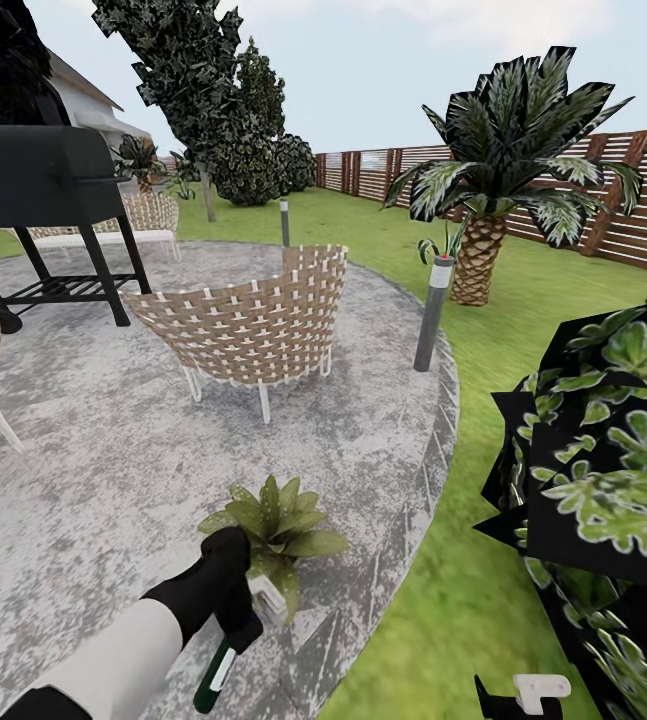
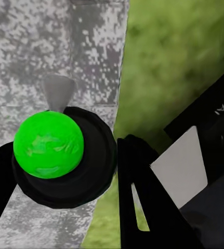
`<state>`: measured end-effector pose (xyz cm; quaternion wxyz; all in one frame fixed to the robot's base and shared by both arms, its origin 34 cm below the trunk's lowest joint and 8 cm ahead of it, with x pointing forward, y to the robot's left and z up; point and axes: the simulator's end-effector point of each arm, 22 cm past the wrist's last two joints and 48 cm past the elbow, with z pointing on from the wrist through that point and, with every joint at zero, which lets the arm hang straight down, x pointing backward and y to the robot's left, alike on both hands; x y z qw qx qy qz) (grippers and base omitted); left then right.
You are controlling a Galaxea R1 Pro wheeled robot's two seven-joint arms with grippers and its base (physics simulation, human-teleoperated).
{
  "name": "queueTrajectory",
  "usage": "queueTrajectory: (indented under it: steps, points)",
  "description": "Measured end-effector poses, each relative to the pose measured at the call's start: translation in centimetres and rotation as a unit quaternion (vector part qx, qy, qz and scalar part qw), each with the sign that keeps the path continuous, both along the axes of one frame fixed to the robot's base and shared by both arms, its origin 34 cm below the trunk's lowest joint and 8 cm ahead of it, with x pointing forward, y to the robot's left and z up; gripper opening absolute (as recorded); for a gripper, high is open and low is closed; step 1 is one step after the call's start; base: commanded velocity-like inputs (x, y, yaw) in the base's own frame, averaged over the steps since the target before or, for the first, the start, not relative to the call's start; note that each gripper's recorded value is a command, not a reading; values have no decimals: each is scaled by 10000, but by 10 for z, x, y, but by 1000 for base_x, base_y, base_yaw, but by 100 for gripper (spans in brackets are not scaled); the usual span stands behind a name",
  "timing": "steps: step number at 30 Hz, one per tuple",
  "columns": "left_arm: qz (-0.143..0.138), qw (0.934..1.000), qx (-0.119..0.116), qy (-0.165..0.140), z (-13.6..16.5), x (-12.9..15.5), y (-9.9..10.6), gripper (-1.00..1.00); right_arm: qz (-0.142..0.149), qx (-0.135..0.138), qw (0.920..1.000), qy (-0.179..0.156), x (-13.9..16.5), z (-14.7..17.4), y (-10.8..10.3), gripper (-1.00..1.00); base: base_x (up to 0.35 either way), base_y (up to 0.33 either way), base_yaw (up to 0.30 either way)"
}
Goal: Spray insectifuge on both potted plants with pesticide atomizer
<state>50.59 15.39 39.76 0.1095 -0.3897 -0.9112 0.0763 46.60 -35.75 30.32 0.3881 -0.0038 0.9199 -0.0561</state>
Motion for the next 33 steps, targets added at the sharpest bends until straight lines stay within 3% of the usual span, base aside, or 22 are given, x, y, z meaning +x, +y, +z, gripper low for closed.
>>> queueTrajectory:
  steps: [10, 16, 23, 33]
  points:
    - [-3, 9996, -152, -247, 25, 35, -12, -100, 1, 1, 10000, 0, 0, 0, 0, 100, 0, 0, 0]
    - [25, 9997, -22, -256, 24, 39, 2, -100, 1, 1, 10000, 0, 0, 0, 0, 100, 0, 0, 0]
    - [103, 9995, 223, -196, 16, 33, 35, -100, -1, -7, 10000, 0, 0, 0, -1, 100, 0, 0, 0]
    - [98, 9995, 234, -178, 14, 29, 35, -100, -11, -41, 10000, 0, 0, 1, -6, 100, 0, 0, 0]
